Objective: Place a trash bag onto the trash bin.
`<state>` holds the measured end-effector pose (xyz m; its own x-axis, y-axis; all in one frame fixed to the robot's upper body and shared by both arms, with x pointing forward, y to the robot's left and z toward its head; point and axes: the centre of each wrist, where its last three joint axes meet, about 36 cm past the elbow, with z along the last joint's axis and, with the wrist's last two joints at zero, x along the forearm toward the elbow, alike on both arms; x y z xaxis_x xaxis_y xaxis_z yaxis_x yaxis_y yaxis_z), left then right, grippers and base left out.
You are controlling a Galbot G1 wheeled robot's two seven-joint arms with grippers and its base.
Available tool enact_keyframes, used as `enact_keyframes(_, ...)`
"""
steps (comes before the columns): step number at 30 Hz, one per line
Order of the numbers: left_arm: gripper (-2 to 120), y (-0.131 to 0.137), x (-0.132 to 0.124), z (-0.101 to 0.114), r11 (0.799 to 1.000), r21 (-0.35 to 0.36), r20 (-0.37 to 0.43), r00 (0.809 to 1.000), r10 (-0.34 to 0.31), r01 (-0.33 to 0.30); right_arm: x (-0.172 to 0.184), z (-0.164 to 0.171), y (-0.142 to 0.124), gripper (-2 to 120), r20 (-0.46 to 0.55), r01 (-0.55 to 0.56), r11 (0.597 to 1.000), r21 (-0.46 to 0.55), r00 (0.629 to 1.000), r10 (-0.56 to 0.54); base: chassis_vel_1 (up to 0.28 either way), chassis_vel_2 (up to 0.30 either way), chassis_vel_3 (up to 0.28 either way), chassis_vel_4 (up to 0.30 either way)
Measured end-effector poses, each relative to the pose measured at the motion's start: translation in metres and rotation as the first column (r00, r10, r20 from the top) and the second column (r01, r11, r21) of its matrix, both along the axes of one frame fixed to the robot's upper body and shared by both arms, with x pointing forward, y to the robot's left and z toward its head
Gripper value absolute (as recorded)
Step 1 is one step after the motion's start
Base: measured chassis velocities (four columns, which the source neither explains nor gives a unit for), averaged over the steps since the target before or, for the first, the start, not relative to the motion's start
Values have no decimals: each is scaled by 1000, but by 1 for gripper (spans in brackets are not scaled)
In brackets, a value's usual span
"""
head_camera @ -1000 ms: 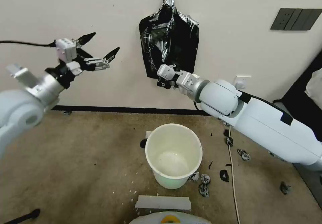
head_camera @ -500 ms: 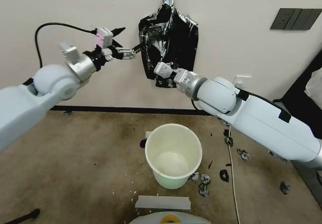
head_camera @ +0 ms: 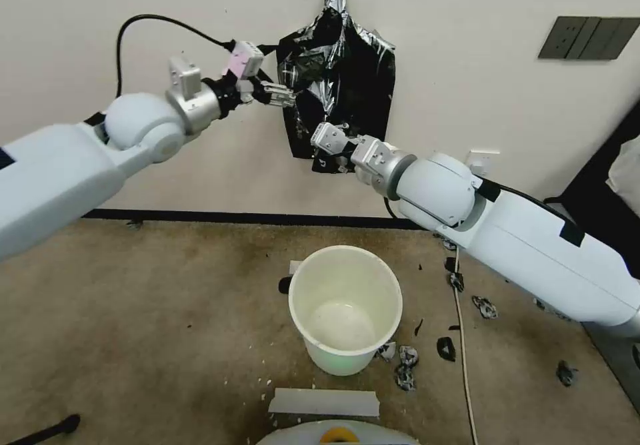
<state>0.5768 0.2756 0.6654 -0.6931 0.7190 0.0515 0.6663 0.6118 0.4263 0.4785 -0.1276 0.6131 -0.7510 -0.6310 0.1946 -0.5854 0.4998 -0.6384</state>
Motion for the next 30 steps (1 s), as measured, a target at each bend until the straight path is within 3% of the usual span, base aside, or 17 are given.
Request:
enact_keyframes(8,100,10,5,28,998,49,6,999,-32,31,0,-1,-5,0,-5,12,1000,9,1000,-12,0,0,0,0)
enact_keyframes(18,100,27,-3,27,994,73,-53,995,-83,86,2,-2,-7,0,-7,19,1000,6,1000,-19,0,0,0,0)
enact_keyframes(24,100,26,7,22,989,132,-58,997,-53,60,1,-4,-8,0,-10,18,1000,6,1000,-18,0,0,0,0)
enact_keyframes(30,100,6,17,16,992,129,-34,999,3,2,-1,-3,-14,0,-8,23,1000,4,1000,-23,0,0,0,0)
